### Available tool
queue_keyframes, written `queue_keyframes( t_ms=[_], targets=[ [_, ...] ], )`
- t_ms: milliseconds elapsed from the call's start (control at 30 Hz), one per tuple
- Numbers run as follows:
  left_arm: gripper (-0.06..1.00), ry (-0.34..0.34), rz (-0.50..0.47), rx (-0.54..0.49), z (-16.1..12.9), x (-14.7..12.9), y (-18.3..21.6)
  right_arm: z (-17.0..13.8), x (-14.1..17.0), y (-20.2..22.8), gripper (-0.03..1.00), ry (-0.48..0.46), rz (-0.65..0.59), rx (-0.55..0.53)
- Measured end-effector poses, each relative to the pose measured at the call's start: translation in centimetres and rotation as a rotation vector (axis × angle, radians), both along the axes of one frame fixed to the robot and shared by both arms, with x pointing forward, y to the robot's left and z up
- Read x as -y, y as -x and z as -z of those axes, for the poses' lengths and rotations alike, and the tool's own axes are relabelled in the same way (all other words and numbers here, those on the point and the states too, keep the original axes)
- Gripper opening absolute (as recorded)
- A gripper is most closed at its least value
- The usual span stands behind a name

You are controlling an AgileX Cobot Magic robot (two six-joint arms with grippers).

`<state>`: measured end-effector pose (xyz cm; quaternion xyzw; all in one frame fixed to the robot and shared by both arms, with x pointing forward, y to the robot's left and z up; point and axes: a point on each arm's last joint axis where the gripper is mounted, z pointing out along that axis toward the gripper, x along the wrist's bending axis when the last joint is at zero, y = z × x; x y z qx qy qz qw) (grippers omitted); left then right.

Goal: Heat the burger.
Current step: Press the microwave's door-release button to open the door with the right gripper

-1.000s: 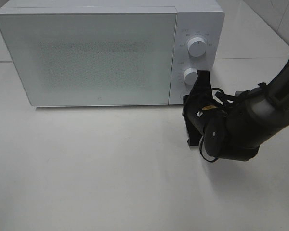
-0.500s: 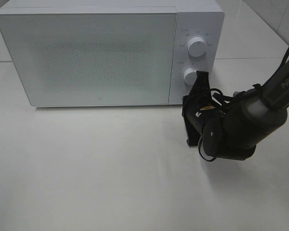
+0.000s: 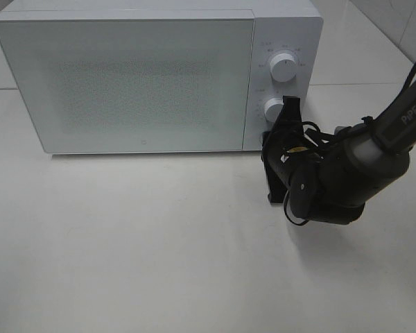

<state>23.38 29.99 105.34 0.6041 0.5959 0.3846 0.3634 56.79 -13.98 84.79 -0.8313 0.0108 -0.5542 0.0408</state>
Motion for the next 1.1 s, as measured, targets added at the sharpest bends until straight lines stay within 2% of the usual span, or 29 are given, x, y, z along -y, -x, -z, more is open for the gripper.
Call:
queue_keyframes(
  t_ms=[500,1100],
  targets=[
    [0.98,0.000,0.000,0.000,0.0,0.0,0.0,-0.1,-0.6,-1.2,0.00,0.051,0.012,-0.057],
    [0.98,0.000,0.000,0.000,0.0,0.0,0.0,-0.6,-0.9,-2.7,0.00,0.040,0.051,-0.131]
  ],
)
